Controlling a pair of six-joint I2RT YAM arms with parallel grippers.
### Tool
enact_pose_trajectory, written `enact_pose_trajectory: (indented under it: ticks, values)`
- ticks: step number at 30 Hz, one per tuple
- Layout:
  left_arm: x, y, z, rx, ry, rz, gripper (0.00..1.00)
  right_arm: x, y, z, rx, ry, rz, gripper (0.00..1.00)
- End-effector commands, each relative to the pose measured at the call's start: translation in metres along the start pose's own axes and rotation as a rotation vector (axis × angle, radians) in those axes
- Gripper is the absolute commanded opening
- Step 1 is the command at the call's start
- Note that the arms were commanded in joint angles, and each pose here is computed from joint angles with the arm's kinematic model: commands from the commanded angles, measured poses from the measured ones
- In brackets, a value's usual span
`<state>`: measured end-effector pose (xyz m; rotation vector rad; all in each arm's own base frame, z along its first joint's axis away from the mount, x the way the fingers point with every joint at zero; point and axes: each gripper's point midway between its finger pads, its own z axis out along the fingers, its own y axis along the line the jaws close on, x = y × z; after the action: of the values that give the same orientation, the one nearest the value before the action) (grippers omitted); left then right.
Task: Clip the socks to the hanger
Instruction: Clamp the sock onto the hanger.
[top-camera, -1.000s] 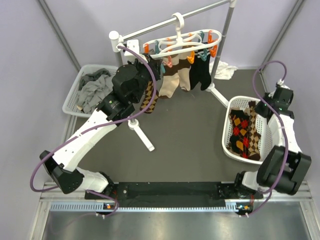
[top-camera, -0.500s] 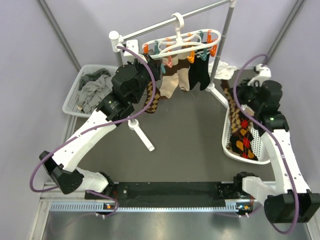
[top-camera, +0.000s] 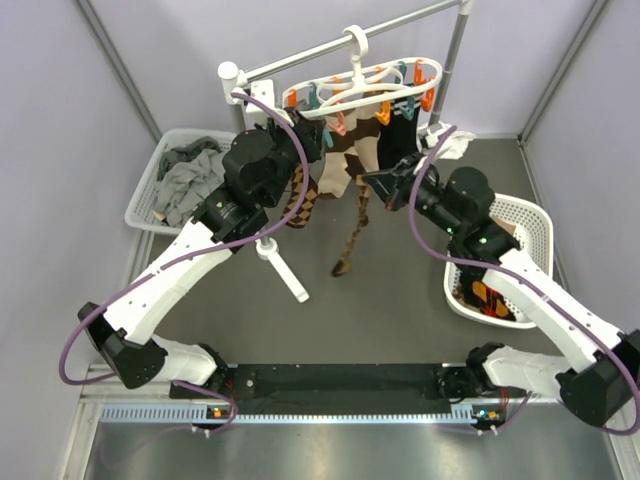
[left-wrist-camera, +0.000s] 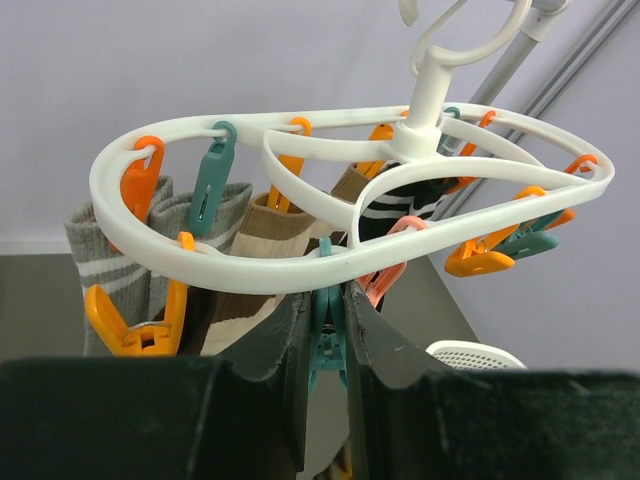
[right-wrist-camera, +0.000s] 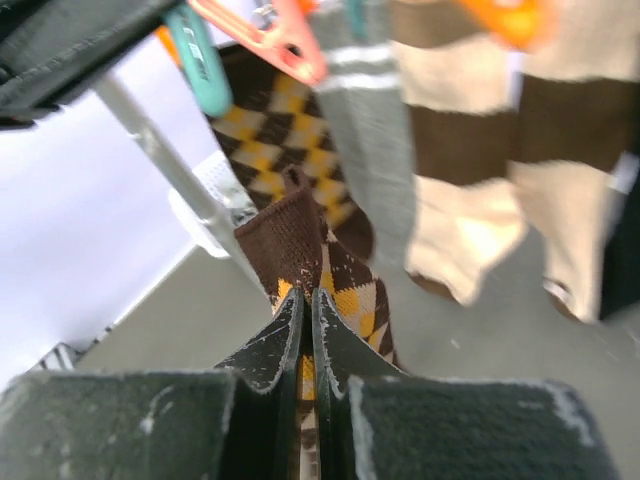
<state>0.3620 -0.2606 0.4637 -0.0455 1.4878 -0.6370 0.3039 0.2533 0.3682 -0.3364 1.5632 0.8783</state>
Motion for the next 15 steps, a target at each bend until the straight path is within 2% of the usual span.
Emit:
enact_pose_trajectory:
  ticks: [1, 8, 15]
  values:
    - [-0.018, -0.008, -0.010, 0.034, -0.042, -0.053, 0.17, -0.038, 0.032, 0.024, -0.091, -0.164, 0.011, 0.00]
    - [-0.018, -0.009, -0.011, 0.043, -0.041, -0.070, 0.17, -0.044, 0.047, 0.047, -0.129, -0.194, 0.022, 0.00]
    - [-0.016, -0.009, -0.011, 0.042, -0.035, -0.069, 0.17, -0.052, 0.053, 0.053, -0.149, -0.214, 0.020, 0.00]
